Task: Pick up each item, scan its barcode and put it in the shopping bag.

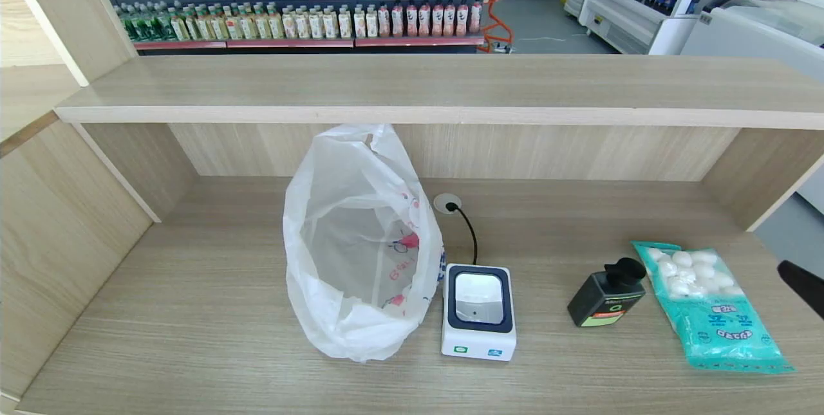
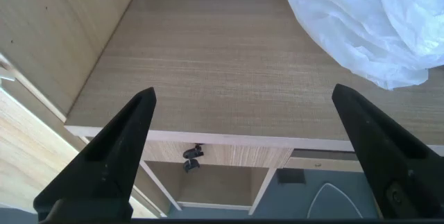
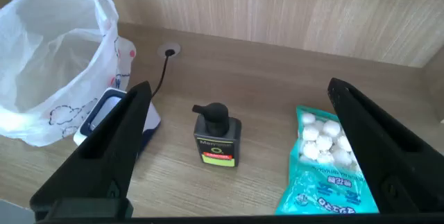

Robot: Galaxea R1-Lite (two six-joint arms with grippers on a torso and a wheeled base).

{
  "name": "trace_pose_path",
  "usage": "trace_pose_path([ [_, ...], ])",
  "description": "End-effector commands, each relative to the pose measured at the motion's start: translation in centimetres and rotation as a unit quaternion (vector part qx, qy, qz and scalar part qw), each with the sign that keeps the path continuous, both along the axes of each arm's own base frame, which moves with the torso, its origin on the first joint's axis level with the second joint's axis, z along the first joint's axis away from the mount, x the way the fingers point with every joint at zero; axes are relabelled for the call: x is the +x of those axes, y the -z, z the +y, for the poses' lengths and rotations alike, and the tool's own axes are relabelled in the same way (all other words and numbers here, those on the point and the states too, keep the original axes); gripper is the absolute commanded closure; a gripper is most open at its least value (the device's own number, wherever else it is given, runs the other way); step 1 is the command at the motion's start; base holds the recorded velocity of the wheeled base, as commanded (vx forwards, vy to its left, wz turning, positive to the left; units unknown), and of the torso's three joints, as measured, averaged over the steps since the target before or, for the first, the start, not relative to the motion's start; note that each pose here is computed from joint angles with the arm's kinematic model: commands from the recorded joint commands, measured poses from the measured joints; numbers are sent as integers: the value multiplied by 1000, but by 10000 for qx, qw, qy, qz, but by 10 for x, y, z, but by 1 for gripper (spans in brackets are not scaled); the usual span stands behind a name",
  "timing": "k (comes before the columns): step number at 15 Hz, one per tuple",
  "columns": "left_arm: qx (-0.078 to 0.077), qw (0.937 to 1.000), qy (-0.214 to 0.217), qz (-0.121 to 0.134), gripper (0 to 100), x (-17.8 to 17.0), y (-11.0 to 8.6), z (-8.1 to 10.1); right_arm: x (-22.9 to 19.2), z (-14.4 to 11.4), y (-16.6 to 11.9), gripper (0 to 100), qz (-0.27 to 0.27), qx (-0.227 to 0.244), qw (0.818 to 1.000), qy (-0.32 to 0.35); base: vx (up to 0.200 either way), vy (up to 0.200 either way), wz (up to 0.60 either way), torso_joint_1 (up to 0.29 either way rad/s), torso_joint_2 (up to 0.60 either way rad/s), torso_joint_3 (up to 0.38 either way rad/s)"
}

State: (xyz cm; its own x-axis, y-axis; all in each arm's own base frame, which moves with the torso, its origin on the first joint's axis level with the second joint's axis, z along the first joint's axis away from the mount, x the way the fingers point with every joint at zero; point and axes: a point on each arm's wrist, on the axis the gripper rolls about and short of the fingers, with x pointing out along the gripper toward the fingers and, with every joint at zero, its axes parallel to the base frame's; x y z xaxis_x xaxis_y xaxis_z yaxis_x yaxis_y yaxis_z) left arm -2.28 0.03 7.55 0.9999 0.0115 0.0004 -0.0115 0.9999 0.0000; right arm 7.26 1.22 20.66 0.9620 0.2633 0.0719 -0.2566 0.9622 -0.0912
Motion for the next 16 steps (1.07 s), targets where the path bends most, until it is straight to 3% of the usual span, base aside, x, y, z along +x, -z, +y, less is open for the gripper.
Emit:
trace_pose_path([
  [1, 0, 10000, -4, 2, 0, 0, 0, 0, 66, 15, 8, 0, 751, -389, 9956, -409, 0, 0, 0, 0, 0, 0],
  [4, 0, 10000, -4, 2, 0, 0, 0, 0, 83, 17, 18, 0, 958, -434, 9937, -393, 0, 0, 0, 0, 0, 0],
  [9, 0, 10000, -4, 2, 0, 0, 0, 0, 76, 11, 49, 0, 1549, -402, 9854, -575, 0, 0, 0, 0, 0, 0],
  [13, 0, 10000, -4, 2, 0, 0, 0, 0, 89, 0, 56, 0, 1705, -297, 9832, -584, 0, 0, 0, 0, 0, 0],
  [16, 0, 10000, -4, 10, 0, 0, 0, 0, 113, -6, 68, 0, 1564, -210, 9826, -979, 0, 0, 0, 0, 0, 0],
])
